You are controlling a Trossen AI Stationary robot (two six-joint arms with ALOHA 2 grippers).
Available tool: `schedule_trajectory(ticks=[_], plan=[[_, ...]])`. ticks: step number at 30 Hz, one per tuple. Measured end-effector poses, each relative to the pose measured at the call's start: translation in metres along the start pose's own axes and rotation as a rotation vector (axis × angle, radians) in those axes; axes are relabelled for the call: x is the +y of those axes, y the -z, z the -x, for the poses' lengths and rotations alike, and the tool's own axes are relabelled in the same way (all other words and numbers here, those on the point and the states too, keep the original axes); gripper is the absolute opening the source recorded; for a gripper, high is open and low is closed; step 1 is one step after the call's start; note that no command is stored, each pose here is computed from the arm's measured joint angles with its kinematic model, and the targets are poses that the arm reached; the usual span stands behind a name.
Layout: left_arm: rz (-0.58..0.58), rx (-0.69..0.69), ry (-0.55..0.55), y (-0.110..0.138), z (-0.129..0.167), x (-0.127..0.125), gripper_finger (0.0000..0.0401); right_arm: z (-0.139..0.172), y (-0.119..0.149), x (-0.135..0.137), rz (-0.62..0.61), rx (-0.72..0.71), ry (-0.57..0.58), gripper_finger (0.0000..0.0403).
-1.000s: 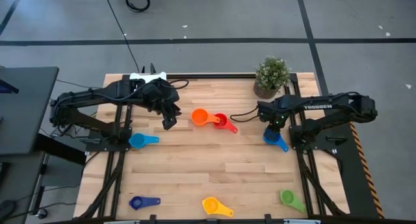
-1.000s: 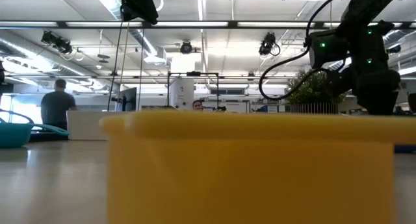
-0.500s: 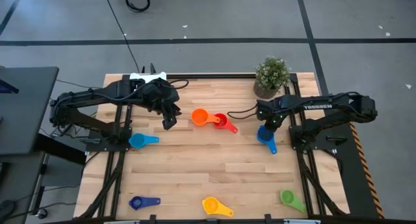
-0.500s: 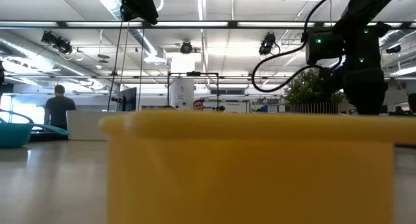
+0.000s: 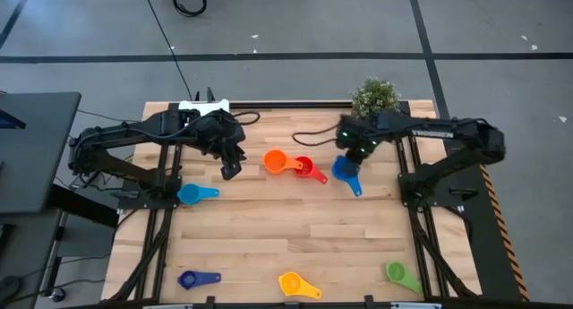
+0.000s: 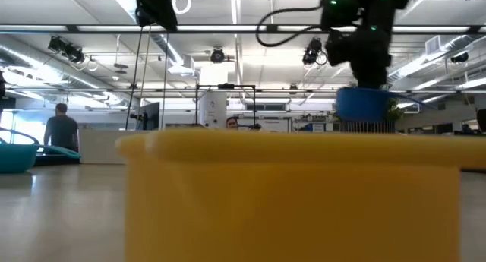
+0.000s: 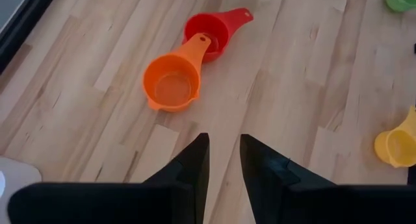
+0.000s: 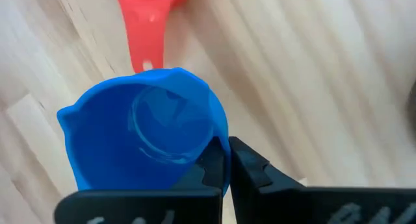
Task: Nest measuring cups in basket
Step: Stack the blue measuring cup on top of the orange measuring cup
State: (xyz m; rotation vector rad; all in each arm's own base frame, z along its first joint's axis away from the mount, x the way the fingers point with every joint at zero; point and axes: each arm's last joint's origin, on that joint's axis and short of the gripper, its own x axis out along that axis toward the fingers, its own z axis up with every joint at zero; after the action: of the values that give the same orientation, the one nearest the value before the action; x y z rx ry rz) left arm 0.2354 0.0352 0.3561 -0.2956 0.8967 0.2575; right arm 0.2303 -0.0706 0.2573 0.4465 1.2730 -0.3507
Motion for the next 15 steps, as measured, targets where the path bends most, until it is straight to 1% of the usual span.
schedule_trajectory(ticks=[4,9,12,15], plan=[[0.0,0.01,-0.003,0.001,0.0,0.0,0.0094,0.007,-0.04,0.009,0.112,0.0,0.024,0.001],[0.0,0.034,-0.009,0.003,0.0,0.001,0.0094,0.014,-0.092,0.022,0.259,-0.03,0.027,0.001],[0.0,0.049,-0.013,0.007,0.004,0.002,0.0094,0.014,-0.119,0.029,0.335,-0.048,0.026,0.001],[0.001,0.028,-0.007,0.008,0.011,0.002,0.0094,0.008,-0.141,0.034,0.392,-0.041,0.027,0.001]])
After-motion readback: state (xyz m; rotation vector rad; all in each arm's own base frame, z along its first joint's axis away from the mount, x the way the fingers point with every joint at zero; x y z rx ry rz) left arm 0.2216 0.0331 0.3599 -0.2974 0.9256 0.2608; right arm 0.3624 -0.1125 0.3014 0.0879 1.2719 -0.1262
